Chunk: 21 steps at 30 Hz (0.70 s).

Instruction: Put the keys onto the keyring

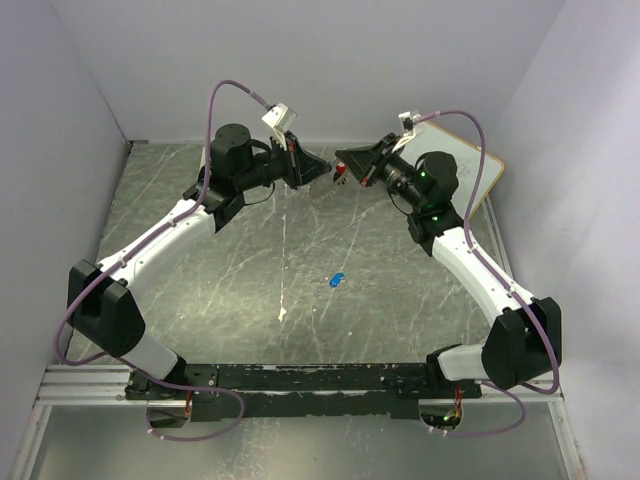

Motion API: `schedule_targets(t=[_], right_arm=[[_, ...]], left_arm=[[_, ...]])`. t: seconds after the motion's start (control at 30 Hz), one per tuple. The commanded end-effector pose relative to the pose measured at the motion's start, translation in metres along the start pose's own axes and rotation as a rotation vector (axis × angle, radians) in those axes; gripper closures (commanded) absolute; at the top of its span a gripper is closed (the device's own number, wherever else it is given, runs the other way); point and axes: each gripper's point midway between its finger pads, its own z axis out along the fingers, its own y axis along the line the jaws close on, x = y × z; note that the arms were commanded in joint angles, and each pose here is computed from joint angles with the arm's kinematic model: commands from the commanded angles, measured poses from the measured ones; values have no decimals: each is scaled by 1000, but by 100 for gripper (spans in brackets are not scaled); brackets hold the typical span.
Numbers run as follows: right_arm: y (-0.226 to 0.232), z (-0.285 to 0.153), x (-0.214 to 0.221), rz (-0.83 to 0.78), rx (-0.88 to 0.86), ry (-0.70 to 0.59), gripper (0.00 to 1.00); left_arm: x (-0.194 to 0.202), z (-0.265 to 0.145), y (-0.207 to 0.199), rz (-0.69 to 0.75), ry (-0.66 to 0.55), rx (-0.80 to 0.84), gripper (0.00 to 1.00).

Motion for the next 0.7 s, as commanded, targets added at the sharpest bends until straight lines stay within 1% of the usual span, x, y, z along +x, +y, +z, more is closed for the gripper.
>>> schedule_targets(t=[0.0, 0.2, 0.23, 0.33, 0.37, 0.43, 0.67], right_arm=[[16, -2, -27, -47, -28, -71, 100], [14, -2, -27, -45, -19, -66, 100], [14, -2, -27, -48, -12, -64, 89], [10, -6, -35, -69, 28, -84, 51], [10, -8, -38, -82, 41, -93, 44], [10, -13, -46, -114, 67, -108, 40], [3, -32, -60, -177, 166, -116, 39]], left_arm=[[-12, -6, -14, 30, -23, 35, 93], [-14, -5, -16, 28, -30, 46, 93], [-15, -5, -16, 23, -34, 43, 93], [-18, -5, -11, 4, -41, 6, 93], [-19, -4, -8, -7, -40, -12, 93], [-23, -4, -3, -29, -42, -40, 93], [-37, -6, 4, -97, -66, -78, 93]])
